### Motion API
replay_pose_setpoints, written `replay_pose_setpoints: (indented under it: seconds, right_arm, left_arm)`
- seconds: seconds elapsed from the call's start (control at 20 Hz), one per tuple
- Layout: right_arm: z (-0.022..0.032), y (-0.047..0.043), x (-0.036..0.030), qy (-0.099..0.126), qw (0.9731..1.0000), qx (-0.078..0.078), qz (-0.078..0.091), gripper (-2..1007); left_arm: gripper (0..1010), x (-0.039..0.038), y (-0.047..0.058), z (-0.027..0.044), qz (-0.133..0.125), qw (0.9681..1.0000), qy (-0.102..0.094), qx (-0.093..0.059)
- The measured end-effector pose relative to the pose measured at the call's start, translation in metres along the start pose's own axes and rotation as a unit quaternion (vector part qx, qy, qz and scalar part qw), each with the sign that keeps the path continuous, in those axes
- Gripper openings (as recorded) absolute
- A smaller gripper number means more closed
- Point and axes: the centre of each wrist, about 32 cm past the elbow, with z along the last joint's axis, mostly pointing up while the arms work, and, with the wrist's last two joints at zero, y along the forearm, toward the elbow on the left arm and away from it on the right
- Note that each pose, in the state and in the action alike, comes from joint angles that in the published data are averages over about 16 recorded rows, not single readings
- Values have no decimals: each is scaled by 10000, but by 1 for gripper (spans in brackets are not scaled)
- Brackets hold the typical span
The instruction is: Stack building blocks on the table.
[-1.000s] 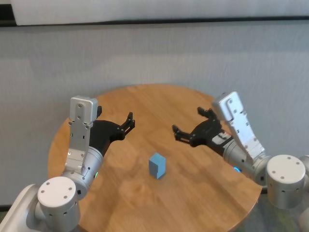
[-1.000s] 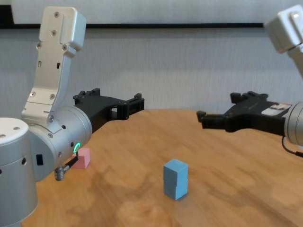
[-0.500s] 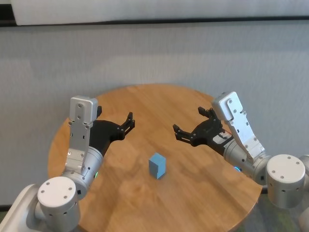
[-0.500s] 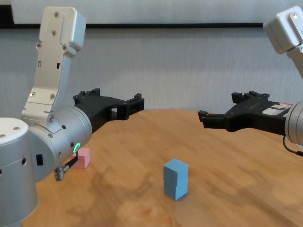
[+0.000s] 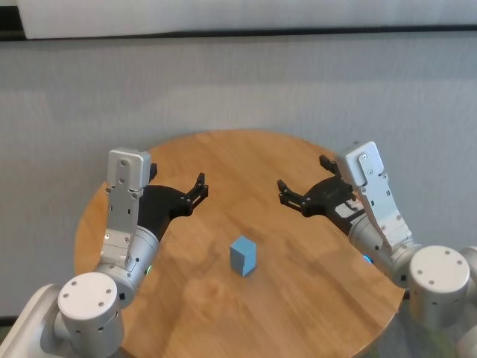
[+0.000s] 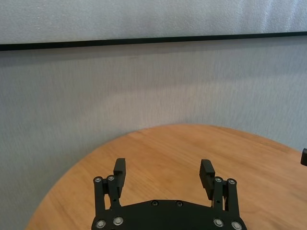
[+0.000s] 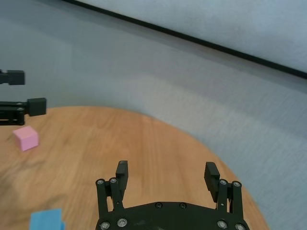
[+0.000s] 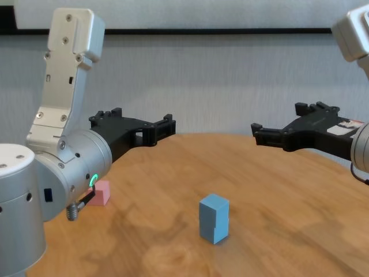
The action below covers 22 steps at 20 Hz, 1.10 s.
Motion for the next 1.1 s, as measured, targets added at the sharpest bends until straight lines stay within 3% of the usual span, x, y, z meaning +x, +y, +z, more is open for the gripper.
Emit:
replay_pose_setpoints:
  seconds: [0.45, 0.8, 1.1]
  right_arm:
    - [-41, 43, -28, -125, 9994, -68, -322, 1005]
    - [-42, 73, -9, -151, 9992, -180, -330, 1005]
    - [-41, 70, -11, -144, 9991, -166, -362, 1005]
  left_arm:
    - [1000, 0, 0, 0, 1, 10000, 0, 0]
    - [1000, 3, 13, 9, 54, 10000, -16, 42]
    - [1000, 11, 48, 18, 272, 9995, -31, 169]
